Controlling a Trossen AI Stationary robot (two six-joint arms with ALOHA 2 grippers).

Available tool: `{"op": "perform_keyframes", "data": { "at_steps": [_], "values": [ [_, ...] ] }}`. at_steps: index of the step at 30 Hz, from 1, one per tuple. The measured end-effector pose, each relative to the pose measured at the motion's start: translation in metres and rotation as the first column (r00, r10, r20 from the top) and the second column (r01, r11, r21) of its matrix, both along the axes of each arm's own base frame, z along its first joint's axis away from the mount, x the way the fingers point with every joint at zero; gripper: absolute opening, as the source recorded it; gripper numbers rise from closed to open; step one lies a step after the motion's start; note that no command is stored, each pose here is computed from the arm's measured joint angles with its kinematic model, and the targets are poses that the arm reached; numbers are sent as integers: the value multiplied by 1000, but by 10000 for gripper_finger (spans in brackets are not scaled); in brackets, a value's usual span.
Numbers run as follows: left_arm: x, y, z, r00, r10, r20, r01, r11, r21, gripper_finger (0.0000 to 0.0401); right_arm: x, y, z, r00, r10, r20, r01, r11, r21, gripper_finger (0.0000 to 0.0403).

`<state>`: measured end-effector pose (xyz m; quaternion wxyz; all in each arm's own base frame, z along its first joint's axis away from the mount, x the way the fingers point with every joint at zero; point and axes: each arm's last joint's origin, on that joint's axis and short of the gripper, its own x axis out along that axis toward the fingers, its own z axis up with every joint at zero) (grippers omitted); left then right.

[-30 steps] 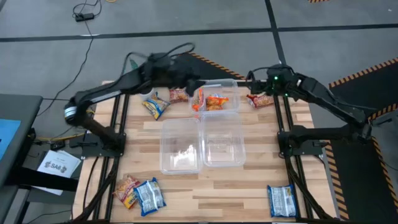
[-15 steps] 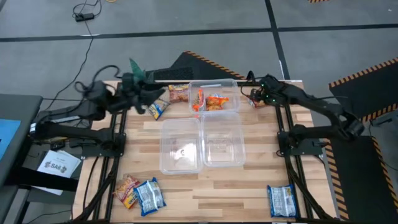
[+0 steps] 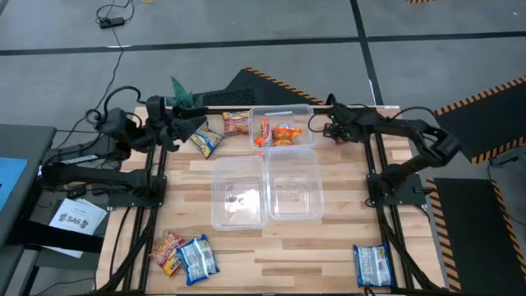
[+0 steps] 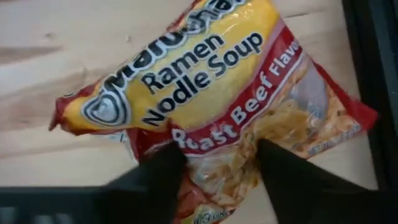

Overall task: Sort Maruchan noodles
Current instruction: Put the top right red noodle pack into the bottom right transparent bin

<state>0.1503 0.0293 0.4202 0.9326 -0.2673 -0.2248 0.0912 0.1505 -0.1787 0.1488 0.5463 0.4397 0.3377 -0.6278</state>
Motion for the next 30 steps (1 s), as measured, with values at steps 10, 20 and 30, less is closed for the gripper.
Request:
{"op": "perform_keyframes", "data": {
  "at_steps": [10,20,30],
  "values": [
    [-21,-5,11,996,-33,79,27,997,78,238,-9,27,58,984,162,80,-150,979,-136,17],
    [-44,-9,18,991,-1,131,-18,989,145,238,-15,104,181,593,634,496,-235,726,-646,16],
    [-36,-7,14,996,-3,87,-8,991,131,238,28,214,168,238,810,536,-620,552,-558,16]
  ]
}}
